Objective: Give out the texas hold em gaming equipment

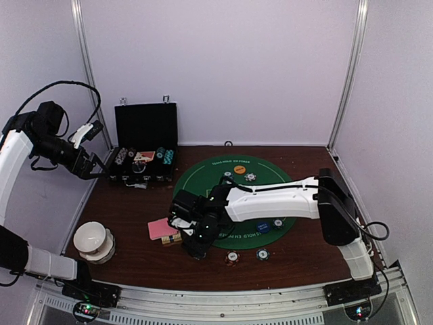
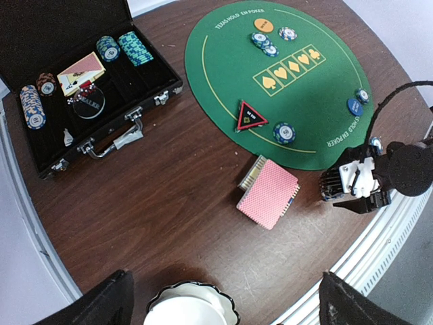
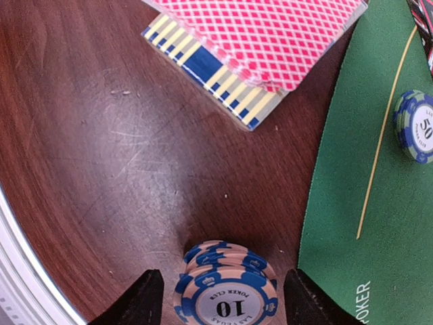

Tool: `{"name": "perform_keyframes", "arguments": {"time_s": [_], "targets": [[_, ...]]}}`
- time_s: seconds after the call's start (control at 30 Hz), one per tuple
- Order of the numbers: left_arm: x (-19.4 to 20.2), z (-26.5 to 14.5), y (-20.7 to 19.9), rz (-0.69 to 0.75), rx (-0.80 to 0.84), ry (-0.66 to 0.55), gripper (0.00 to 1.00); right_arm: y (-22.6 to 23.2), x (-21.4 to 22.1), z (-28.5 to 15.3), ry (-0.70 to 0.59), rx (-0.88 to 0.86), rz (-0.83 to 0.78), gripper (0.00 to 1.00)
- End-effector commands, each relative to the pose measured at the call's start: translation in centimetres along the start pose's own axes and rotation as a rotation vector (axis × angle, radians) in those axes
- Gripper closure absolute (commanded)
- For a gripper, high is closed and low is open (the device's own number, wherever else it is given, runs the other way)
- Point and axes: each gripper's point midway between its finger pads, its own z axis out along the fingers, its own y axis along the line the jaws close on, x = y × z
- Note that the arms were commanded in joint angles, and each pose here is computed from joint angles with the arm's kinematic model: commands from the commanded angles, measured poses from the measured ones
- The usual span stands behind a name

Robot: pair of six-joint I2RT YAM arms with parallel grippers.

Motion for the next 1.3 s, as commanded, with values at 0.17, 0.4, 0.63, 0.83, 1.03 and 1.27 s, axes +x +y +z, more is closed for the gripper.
{"name": "perform_keyframes", "arguments": {"time_s": [0.17, 0.4, 0.63, 0.83, 1.03, 1.27], "targets": [[-0.6, -0.8, -0.2, 0.030, -0.011, -0.034, 0.02, -0.4, -0.8, -0.5, -0.019, -0.001, 0.012, 0.43], [-0.7, -0.9, -0.2, 0.033, -0.014, -0.035, 0.02, -0.5, -0.7, -0.6, -0.016, -0.003, 0.016, 0.54], [-0.7, -0.9, -0.2, 0.034, -0.014, -0.034, 0.02, -0.4, -1.1, -1.2, -0.027, -0.013, 0.018, 0.78], [-0.8, -0.9, -0.2, 0.036, -0.014, -0.037, 0.02, -0.3, -1.9, -3.1, -0.057, -0.018, 0.018, 0.90], [-0.8, -1.0, -0.2, 0.036, -0.015, -0.038, 0.03, -1.1, -3.4, -5.8, -0.116, 0.003, 0.029, 0.94], [-0.8, -1.1, -0.2, 0.041, -0.019, -0.040, 0.02, -4.3, -4.4, -5.9, -0.142, 0.038, 0.089, 0.95]]}}
